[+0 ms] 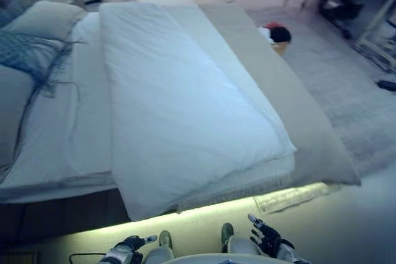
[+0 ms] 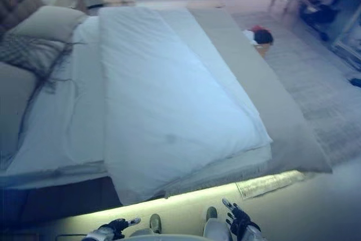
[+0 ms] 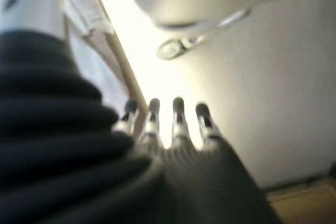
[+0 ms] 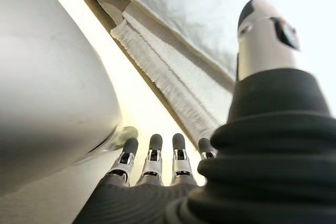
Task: Make the bed neatly
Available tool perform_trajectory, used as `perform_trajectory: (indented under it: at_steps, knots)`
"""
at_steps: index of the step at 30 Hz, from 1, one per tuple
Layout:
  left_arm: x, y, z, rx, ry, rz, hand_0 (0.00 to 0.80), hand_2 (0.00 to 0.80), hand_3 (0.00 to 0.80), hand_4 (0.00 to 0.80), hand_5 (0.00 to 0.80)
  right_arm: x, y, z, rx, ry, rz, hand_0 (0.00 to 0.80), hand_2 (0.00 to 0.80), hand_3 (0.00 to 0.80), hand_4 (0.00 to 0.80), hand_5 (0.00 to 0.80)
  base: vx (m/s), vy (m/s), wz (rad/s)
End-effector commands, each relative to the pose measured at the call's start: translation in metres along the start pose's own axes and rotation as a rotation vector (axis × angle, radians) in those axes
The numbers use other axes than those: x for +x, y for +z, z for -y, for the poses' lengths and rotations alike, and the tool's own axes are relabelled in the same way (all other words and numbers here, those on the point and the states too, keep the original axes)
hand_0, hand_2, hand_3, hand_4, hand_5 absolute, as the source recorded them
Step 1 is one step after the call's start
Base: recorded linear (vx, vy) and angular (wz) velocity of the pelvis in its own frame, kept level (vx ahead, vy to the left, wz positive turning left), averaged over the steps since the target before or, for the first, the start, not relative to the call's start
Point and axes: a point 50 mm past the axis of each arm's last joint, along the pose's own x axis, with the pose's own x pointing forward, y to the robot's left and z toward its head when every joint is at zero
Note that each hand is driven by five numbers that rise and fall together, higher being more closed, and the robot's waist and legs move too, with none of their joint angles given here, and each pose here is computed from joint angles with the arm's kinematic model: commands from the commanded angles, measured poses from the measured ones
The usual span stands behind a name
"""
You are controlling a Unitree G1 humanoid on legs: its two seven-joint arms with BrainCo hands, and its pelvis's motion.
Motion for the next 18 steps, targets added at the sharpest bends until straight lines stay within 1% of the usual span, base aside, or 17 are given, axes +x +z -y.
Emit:
perform_trajectory:
  at_steps: [1, 3, 7, 11, 13, 15, 18]
  knots:
    - [0.001, 0.022, -0.002, 0.059, -0.004, 0.056, 0.000, 0.000, 0.000, 0.000, 0.000, 0.003, 0.019, -0.006, 0.026, 0.014, 0.073, 0.000, 0.000, 0.000, 0.000, 0.000, 0.162, -0.071, 0.01]
    - [0.001, 0.019, 0.000, 0.080, -0.015, 0.050, 0.000, 0.000, 0.000, 0.000, 0.000, 0.003, 0.024, -0.006, 0.045, 0.011, 0.103, 0.000, 0.000, 0.000, 0.000, 0.000, 0.143, -0.045, -0.04]
    - [0.001, 0.019, 0.000, 0.091, -0.019, 0.046, 0.000, 0.000, 0.000, 0.000, 0.000, 0.005, 0.037, -0.015, 0.095, 0.065, 0.156, 0.000, 0.000, 0.000, 0.000, 0.000, 0.106, -0.019, 0.05]
    - [0.001, 0.028, -0.003, 0.032, -0.016, 0.064, 0.000, 0.000, 0.000, 0.000, 0.000, 0.008, 0.048, -0.027, 0.177, 0.116, 0.142, 0.000, 0.000, 0.000, 0.000, 0.000, 0.032, -0.008, 0.03]
    - [0.000, 0.044, -0.005, -0.031, -0.013, 0.110, 0.000, 0.000, 0.000, 0.000, 0.000, 0.010, 0.058, -0.036, 0.221, 0.141, 0.143, 0.000, 0.000, 0.000, 0.000, 0.000, -0.141, -0.011, 0.02]
    - [-0.003, 0.068, -0.010, -0.134, -0.003, 0.191, 0.000, 0.000, 0.000, 0.000, 0.000, 0.011, 0.075, -0.048, 0.242, 0.174, 0.176, 0.000, 0.000, 0.000, 0.000, 0.000, -0.269, -0.038, 0.11]
    - [-0.012, 0.115, -0.022, -0.242, -0.001, 0.340, 0.000, 0.000, 0.000, 0.000, 0.000, 0.012, 0.106, -0.075, 0.265, 0.225, 0.225, 0.000, 0.000, 0.000, 0.000, 0.000, -0.342, -0.018, 0.13]
